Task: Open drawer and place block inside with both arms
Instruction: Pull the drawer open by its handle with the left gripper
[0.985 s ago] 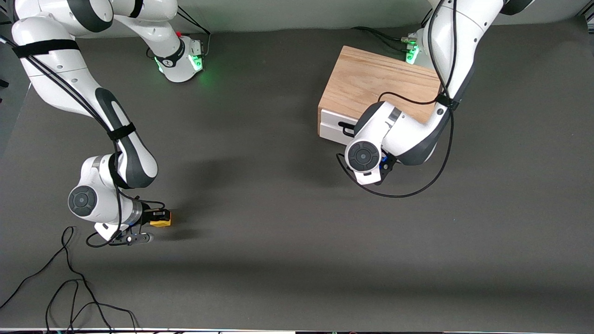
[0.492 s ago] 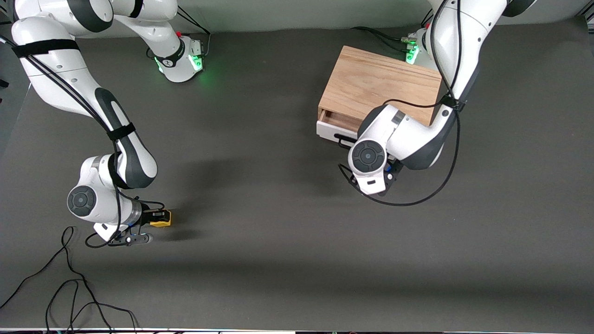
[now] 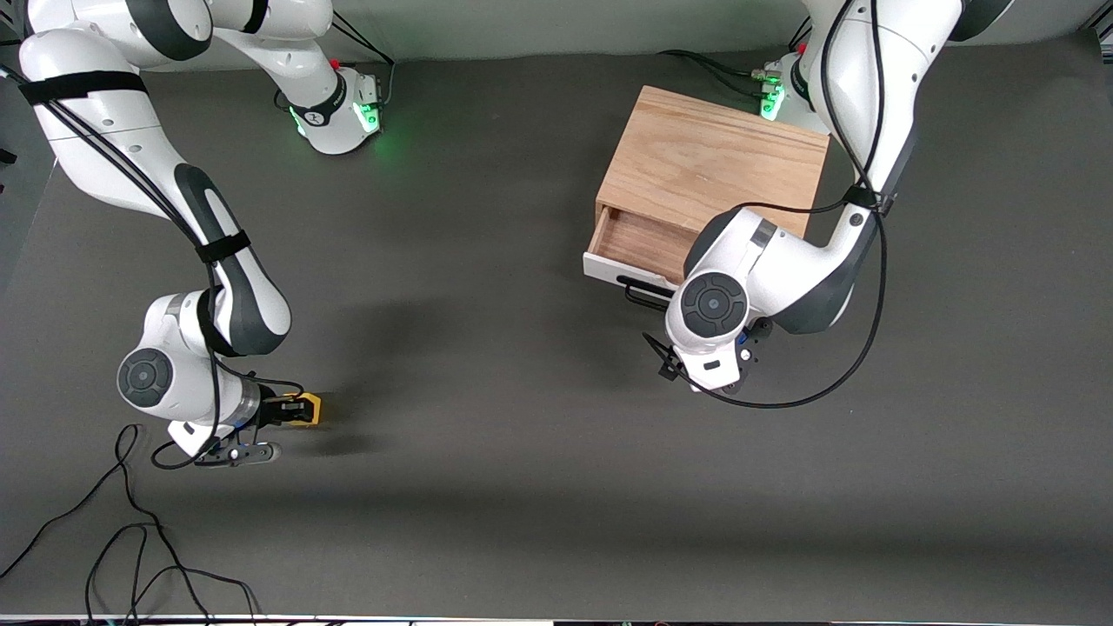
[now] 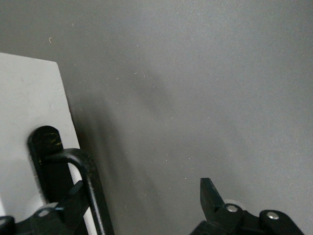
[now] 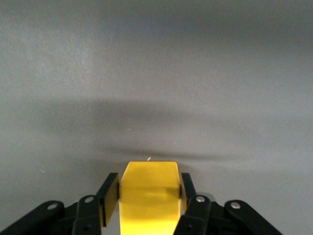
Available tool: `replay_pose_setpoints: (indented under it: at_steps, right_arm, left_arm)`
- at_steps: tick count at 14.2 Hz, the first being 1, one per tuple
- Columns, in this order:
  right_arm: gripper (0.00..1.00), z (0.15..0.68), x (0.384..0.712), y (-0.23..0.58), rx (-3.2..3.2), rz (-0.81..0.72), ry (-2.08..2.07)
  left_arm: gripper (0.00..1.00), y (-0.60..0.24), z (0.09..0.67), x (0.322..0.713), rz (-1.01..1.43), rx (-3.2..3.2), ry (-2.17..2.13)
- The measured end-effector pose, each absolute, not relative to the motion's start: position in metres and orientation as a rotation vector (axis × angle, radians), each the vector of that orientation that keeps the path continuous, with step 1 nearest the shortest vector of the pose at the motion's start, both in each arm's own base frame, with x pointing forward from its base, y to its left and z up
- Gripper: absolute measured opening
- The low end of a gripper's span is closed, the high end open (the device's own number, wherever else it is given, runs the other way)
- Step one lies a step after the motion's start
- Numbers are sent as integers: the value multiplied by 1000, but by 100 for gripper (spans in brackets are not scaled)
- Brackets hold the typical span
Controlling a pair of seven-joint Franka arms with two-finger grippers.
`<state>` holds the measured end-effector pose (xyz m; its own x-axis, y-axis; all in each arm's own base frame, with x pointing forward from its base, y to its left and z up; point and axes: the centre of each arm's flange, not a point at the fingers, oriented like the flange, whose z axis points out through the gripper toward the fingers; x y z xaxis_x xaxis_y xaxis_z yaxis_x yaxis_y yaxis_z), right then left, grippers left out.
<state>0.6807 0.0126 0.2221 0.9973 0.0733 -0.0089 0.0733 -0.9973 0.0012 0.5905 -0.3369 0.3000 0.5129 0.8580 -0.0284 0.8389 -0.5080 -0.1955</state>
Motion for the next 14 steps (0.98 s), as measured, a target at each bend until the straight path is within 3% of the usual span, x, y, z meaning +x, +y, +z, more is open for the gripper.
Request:
replay_pose_setpoints:
  at_steps: [2, 5, 6, 9, 13, 14]
  right_arm:
    - [53, 231, 686, 11, 3136, -12, 111]
    - [33, 235, 688, 11, 3134, -19, 110]
    - [33, 234, 687, 11, 3134, -24, 110]
    - [56, 232, 686, 11, 3134, -39, 110]
    - [96, 228, 684, 12, 3134, -55, 112]
    - [100, 223, 680, 12, 3134, -69, 114]
  left_arm:
    - [100, -337, 301, 591, 180, -2595, -1468]
    - [100, -340, 321, 603, 145, -2629, -1501]
    - [100, -339, 334, 608, 144, -2622, -1505]
    - [100, -329, 390, 617, 169, -2560, -1505]
    - [100, -313, 459, 610, 215, -2510, -1445]
    - [100, -306, 475, 606, 234, -2527, -1379]
